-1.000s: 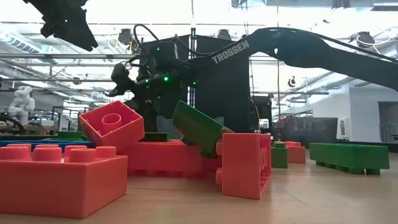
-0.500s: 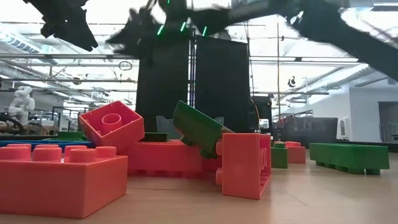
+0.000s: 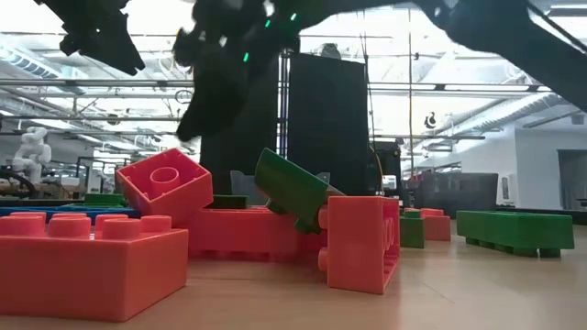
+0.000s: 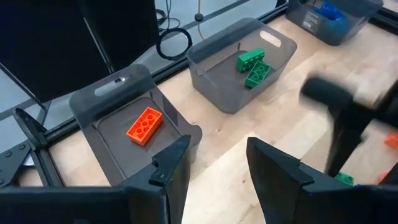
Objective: Sort blocks
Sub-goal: Put the blue game piece into the right black bin
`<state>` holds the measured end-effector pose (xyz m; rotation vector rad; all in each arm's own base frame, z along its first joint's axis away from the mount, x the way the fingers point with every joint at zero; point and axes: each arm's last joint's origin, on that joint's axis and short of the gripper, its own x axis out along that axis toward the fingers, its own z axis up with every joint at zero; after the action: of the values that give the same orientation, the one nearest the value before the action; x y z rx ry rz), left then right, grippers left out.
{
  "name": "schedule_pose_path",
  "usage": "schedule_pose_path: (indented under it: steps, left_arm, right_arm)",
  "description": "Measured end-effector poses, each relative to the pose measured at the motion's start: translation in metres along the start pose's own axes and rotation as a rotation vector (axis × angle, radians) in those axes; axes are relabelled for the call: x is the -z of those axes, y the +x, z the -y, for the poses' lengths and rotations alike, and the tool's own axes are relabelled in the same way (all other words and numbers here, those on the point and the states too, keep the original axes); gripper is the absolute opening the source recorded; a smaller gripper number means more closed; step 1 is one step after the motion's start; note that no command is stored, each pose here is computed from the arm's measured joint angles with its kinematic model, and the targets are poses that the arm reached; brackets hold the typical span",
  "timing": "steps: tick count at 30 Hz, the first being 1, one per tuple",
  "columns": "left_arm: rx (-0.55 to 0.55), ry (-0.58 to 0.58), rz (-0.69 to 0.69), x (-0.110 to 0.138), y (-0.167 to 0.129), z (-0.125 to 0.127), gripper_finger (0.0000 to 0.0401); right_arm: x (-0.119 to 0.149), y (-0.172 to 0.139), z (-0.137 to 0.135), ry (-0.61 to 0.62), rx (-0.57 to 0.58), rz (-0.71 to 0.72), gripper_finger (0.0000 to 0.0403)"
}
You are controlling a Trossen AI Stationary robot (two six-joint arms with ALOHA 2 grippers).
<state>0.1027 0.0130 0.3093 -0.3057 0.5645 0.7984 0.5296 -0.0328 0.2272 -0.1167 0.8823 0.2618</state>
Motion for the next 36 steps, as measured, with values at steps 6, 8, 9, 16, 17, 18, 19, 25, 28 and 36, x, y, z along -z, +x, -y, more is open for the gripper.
schedule_pose_path:
  steps: [6,8,9,16,17,18,19,25,28,36]
  left_arm:
    - [0.003,-0.003,0.001,0.000,0.000,0.000,0.0160]
    - [0.005,-0.003,0.001,0.000,0.000,0.000,0.0160]
    - [0.005,-0.004,0.000,0.000,0.000,0.000,0.0160]
    - [0.008,-0.004,-0.003,0.000,0.000,0.000,0.0160]
    - [0.008,-0.004,-0.003,0.000,0.000,0.000,0.0160]
    - [0.008,-0.003,-0.003,0.000,0.000,0.000,0.0160]
    - [0.008,-0.003,-0.003,0.000,0.000,0.000,0.0160]
    - [0.007,-0.002,-0.003,0.000,0.000,0.000,0.0160]
    - [0.006,0.000,-0.005,0.000,0.000,0.000,0.0160]
    - [0.005,0.004,-0.005,0.000,0.000,0.000,0.0160]
  right_arm:
    - [0.012,0.036,-0.019,0.025,0.020,-0.088,0.0231]
    - [0.019,0.048,-0.018,0.045,0.018,-0.119,0.0236]
    - [0.023,0.053,-0.018,0.054,0.019,-0.134,0.0237]
    - [0.037,0.074,-0.010,0.140,0.067,-0.176,0.0229]
    - [0.039,0.075,-0.008,0.160,0.072,-0.185,0.0222]
    - [0.040,0.075,-0.006,0.165,0.070,-0.188,0.0211]
    - [0.042,0.074,-0.006,0.165,0.079,-0.200,0.0196]
    - [0.043,0.075,-0.002,0.166,0.098,-0.209,0.0071]
    - [0.042,0.073,-0.002,0.167,0.096,-0.213,0.0071]
    - [0.011,0.002,-0.001,0.134,0.111,-0.155,0.0071]
